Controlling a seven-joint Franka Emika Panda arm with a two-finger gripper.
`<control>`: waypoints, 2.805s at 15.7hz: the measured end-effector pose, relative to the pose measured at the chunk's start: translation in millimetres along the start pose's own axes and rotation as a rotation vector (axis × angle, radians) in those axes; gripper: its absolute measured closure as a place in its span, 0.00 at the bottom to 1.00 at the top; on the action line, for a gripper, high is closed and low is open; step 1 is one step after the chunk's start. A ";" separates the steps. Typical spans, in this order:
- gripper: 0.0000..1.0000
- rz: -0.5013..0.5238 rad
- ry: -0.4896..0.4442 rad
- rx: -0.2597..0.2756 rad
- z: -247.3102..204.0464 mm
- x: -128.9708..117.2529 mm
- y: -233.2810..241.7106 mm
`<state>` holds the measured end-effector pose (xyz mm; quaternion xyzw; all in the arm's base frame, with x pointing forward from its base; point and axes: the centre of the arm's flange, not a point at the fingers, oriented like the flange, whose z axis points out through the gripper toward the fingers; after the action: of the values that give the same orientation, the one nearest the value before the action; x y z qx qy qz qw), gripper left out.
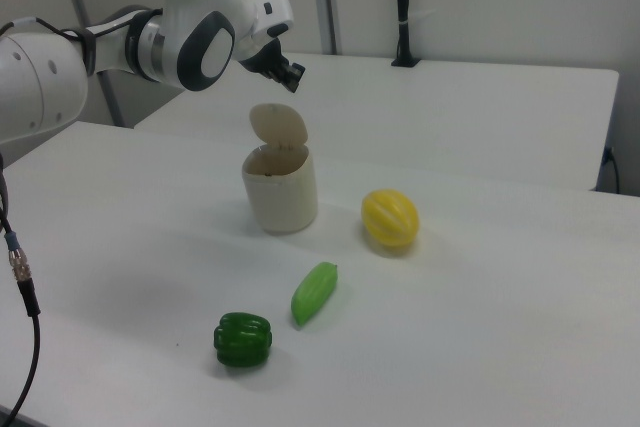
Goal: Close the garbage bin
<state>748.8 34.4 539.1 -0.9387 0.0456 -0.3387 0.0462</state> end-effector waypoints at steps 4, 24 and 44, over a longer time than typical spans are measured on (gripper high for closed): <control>0.99 -0.002 -0.010 0.001 6.8 -3.4 -1.5; 0.99 -0.116 -0.388 0.008 44.7 -56.5 -6.0; 0.89 -0.091 -0.479 0.053 -37.2 -57.6 2.2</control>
<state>680.7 36.9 530.9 -0.9917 -0.0178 -0.1091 0.0652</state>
